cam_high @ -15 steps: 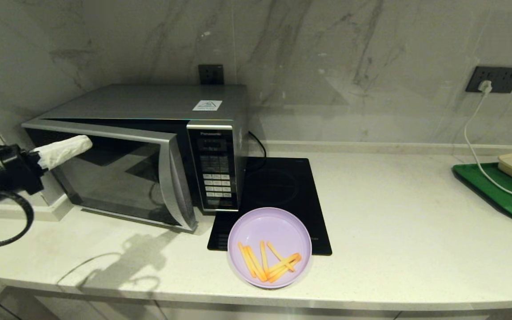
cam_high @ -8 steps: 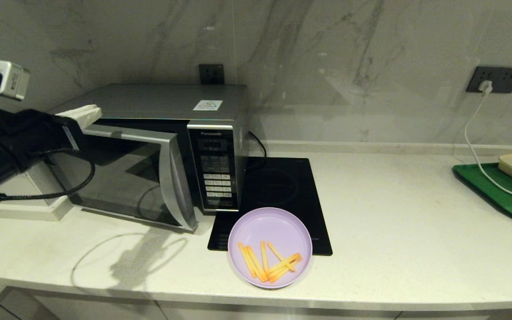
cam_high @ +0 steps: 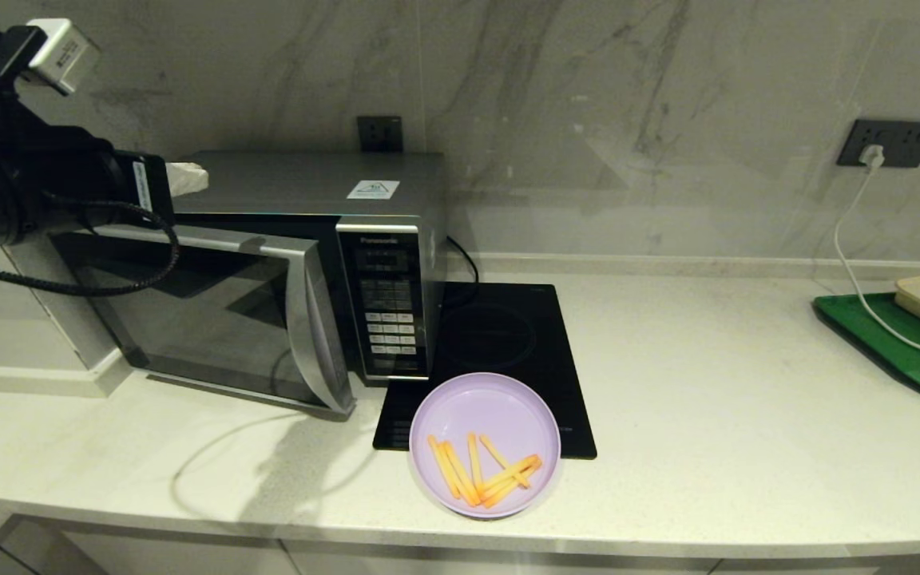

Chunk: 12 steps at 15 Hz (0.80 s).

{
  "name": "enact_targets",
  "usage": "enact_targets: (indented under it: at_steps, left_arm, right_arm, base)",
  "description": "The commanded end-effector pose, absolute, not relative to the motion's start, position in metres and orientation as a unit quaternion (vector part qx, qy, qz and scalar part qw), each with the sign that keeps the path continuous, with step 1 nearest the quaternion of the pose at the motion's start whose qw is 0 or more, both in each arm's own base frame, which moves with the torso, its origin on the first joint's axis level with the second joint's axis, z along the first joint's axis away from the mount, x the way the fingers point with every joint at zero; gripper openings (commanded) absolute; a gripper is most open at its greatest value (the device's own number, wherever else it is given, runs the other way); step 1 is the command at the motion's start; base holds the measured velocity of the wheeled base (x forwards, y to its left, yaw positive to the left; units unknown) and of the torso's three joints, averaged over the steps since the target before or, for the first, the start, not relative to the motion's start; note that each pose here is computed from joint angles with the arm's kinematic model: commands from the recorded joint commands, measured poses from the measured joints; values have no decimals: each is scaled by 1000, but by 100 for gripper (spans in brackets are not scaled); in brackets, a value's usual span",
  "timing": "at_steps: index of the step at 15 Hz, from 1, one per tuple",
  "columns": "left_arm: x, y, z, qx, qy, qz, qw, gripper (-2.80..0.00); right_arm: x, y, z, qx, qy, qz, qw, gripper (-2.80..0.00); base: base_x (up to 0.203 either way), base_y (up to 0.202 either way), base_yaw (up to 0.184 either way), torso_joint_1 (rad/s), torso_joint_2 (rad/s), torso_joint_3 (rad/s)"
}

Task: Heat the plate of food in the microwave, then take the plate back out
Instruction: Open the microwave oven

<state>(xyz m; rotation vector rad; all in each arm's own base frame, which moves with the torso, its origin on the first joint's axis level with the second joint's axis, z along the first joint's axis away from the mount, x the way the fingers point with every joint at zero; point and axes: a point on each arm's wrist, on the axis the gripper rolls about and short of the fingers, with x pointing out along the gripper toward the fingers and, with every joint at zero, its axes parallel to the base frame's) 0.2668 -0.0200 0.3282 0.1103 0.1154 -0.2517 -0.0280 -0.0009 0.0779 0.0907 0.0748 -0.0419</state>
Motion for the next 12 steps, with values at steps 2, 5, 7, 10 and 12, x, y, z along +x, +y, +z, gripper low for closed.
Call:
enact_targets:
  at_steps: [2, 5, 7, 10, 12]
  left_arm:
    - [308, -27, 326, 53, 93, -91, 990, -280]
    - [322, -35, 326, 49, 135, -94, 985, -280]
    - [334, -43, 323, 33, 150, -88, 984, -280]
    - [342, -52, 316, 29, 183, -90, 979, -280]
    - [352, -55, 310, 22, 191, -77, 978, -280]
  right_arm:
    - [-28, -1, 78, 46, 38, -21, 998, -280]
    - [-28, -1, 78, 46, 38, -21, 998, -280]
    - [-28, -1, 78, 46, 38, -21, 998, -280]
    - [-28, -1, 78, 46, 38, -21, 998, -280]
    - [-28, -1, 78, 46, 38, -21, 998, -280]
  base:
    - [0, 0, 0, 0, 0, 0]
    - [0, 0, 0, 0, 0, 0]
    - [0, 0, 0, 0, 0, 0]
    - [0, 0, 0, 0, 0, 0]
    - [0, 0, 0, 0, 0, 0]
